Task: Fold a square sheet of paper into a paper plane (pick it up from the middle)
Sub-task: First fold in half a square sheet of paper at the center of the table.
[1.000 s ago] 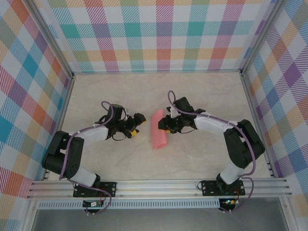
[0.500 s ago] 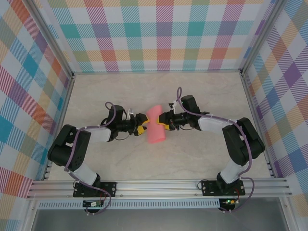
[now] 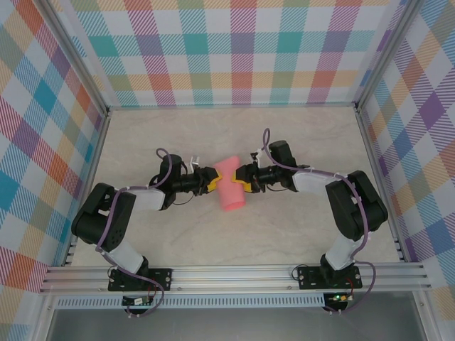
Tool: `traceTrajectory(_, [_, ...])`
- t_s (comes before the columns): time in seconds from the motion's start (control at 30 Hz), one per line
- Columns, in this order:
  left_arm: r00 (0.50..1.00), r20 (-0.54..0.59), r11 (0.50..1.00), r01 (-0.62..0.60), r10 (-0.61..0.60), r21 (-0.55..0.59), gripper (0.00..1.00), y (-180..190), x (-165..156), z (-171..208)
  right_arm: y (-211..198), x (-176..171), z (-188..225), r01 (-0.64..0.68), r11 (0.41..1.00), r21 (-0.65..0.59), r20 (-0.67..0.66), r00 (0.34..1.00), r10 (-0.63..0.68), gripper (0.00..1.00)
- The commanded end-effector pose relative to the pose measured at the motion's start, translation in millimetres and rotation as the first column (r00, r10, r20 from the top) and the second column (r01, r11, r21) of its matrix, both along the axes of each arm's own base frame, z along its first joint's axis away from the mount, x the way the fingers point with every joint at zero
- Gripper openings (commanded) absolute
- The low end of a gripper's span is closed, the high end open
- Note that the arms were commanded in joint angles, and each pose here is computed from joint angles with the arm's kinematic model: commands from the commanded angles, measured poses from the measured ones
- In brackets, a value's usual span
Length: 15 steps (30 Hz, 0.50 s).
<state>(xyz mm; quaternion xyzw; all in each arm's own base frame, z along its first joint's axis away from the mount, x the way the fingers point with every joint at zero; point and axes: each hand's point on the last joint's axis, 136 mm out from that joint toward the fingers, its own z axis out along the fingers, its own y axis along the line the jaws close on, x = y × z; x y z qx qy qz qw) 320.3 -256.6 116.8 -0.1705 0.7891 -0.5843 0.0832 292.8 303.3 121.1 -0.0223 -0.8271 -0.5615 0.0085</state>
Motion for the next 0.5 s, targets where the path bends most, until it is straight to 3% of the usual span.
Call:
traceTrajectory(0.0, [1.000,0.016,1.000,0.016,-0.016,-0.008,0.25,-4,-6,-3,-5,-3,-9,-0.002,1.000,-0.004,-0.006,1.000,0.002,0.46])
traceTrajectory(0.2, [1.000,0.008,1.000,0.011,-0.012,0.012,0.18,-2,-8,-13,-10,-6,-28,0.011,0.998,-0.060,-0.035,0.999,-0.013,0.49])
traceTrajectory(0.47, [1.000,0.024,1.000,0.016,-0.016,0.004,0.21,-3,-9,-15,-11,-8,-42,0.018,0.997,-0.076,-0.069,0.997,-0.024,0.49])
